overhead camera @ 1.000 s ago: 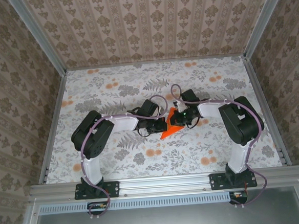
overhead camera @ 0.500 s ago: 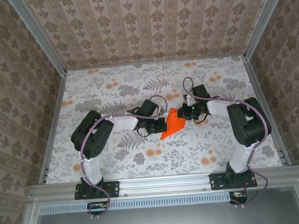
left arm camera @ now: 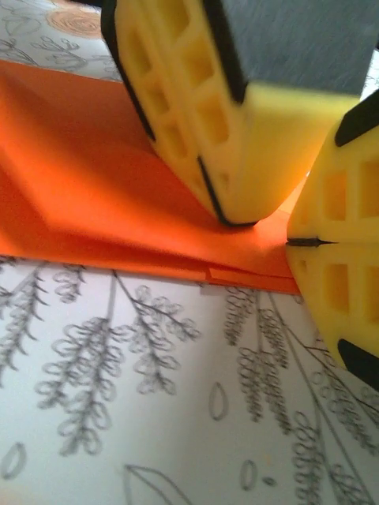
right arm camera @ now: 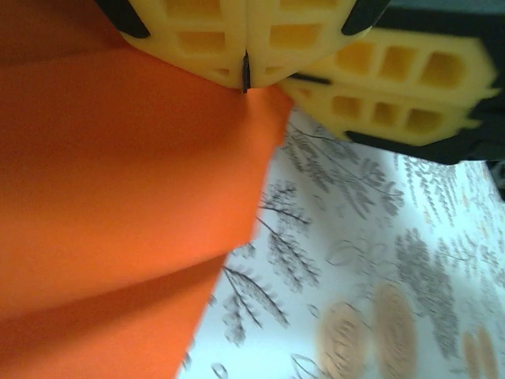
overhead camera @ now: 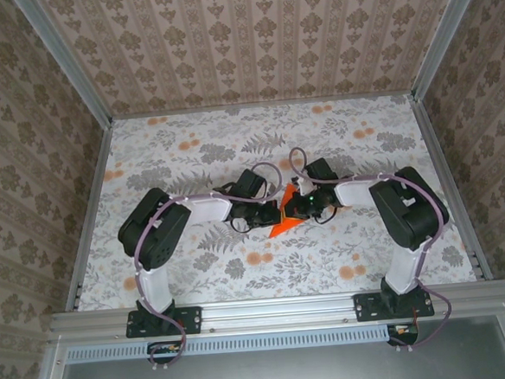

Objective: Fold a paper plane with a square sheet of paper (pick it up from the middle)
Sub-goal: Fourth fold the wing at the center of the table.

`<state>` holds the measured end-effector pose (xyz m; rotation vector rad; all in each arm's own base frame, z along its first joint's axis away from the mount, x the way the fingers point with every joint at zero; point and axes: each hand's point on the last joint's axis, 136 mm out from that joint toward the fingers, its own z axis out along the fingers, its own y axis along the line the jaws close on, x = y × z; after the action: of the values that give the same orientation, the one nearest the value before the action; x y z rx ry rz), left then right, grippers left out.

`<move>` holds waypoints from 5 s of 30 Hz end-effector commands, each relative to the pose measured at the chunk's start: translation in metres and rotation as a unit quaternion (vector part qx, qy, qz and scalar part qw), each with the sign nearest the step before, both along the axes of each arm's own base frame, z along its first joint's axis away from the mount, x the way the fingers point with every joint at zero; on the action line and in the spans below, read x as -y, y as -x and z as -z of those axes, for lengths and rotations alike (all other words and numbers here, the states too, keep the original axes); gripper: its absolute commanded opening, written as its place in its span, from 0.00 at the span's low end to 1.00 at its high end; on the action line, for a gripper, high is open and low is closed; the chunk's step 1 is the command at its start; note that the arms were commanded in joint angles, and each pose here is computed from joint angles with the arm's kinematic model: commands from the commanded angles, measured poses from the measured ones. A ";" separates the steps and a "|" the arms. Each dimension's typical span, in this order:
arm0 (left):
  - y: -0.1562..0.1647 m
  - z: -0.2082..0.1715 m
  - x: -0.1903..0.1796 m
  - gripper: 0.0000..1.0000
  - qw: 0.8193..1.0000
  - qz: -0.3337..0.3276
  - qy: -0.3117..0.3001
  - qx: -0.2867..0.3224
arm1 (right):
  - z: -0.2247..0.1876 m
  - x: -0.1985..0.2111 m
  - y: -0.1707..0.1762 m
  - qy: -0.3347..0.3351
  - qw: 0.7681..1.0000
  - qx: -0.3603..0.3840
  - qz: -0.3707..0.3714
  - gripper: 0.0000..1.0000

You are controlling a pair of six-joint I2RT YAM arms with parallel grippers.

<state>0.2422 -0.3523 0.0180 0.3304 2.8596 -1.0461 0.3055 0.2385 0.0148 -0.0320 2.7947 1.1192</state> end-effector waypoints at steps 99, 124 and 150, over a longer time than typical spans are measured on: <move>0.021 -0.002 -0.015 0.10 0.998 -0.011 -0.054 -0.016 | 0.075 0.062 0.021 0.172 0.962 -0.168 0.134 0.03; 0.039 -0.032 0.005 0.15 0.999 0.038 -0.020 0.005 | 0.081 0.067 0.026 0.191 0.954 -0.184 0.137 0.03; 0.039 0.007 -0.032 0.14 0.996 -0.019 -0.072 -0.045 | 0.085 0.071 0.029 0.206 0.949 -0.196 0.135 0.03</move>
<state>0.2071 -0.3341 0.0224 0.3049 2.9642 -0.9294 0.3225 0.2296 0.0076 0.3463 2.9517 1.0621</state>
